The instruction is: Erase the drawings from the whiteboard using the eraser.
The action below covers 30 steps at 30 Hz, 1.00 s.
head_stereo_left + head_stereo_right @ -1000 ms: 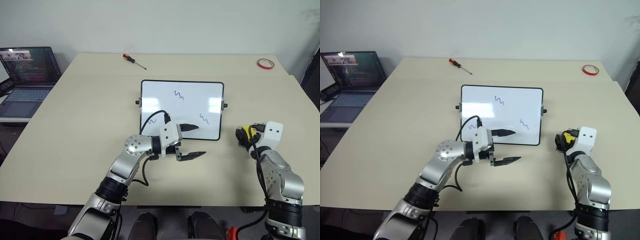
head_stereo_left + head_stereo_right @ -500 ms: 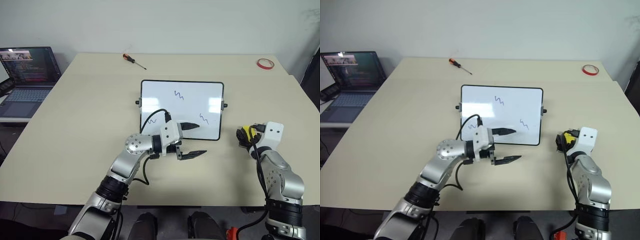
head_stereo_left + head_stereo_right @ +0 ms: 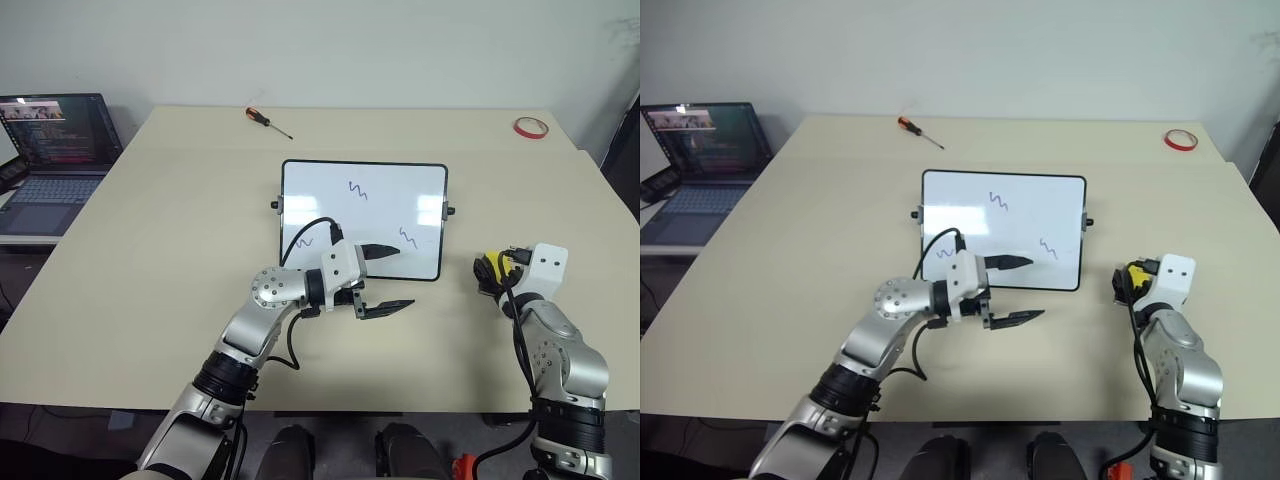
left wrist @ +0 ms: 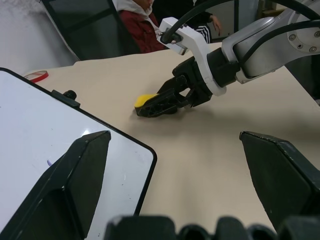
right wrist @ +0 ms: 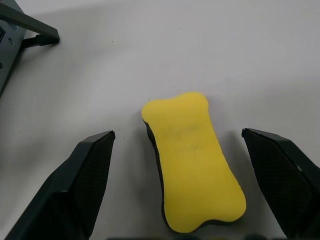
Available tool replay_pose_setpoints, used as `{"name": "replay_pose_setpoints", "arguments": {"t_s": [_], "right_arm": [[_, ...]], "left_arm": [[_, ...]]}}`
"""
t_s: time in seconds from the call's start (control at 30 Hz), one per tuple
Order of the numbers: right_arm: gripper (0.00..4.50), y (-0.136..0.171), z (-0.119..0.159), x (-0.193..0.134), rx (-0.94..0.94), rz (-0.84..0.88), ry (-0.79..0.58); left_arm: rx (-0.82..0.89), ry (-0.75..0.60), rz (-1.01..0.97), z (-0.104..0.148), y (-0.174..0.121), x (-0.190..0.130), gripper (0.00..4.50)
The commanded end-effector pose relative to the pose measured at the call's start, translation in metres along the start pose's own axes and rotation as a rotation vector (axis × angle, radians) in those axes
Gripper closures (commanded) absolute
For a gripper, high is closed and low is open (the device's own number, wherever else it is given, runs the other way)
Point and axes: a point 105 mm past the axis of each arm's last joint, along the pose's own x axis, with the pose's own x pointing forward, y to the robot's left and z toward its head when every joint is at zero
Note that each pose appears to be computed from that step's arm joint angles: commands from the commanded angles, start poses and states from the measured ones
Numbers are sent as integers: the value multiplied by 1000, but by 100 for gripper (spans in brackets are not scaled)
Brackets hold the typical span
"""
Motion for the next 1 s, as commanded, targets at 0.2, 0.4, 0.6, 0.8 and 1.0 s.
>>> {"name": "replay_pose_setpoints", "arguments": {"t_s": [0.2, 0.4, 0.6, 0.8, 1.0], "right_arm": [[21, -1, 25, -1, -25, 7, -83], [21, 2, 25, 0, 93, 21, -43], [21, 3, 22, 0, 110, 20, -17], [21, 3, 19, -1, 89, 20, -10], [21, 0, 16, -1, 81, 6, 2]], "left_arm": [[42, -26, 6, 11, 4, 1, 0], [41, -29, 7, 11, 3, 2, 0], [45, -29, 10, 10, 4, 2, 0], [45, -28, 10, 10, 3, 2, 0], [46, -30, 10, 11, 3, 2, 0]]}}
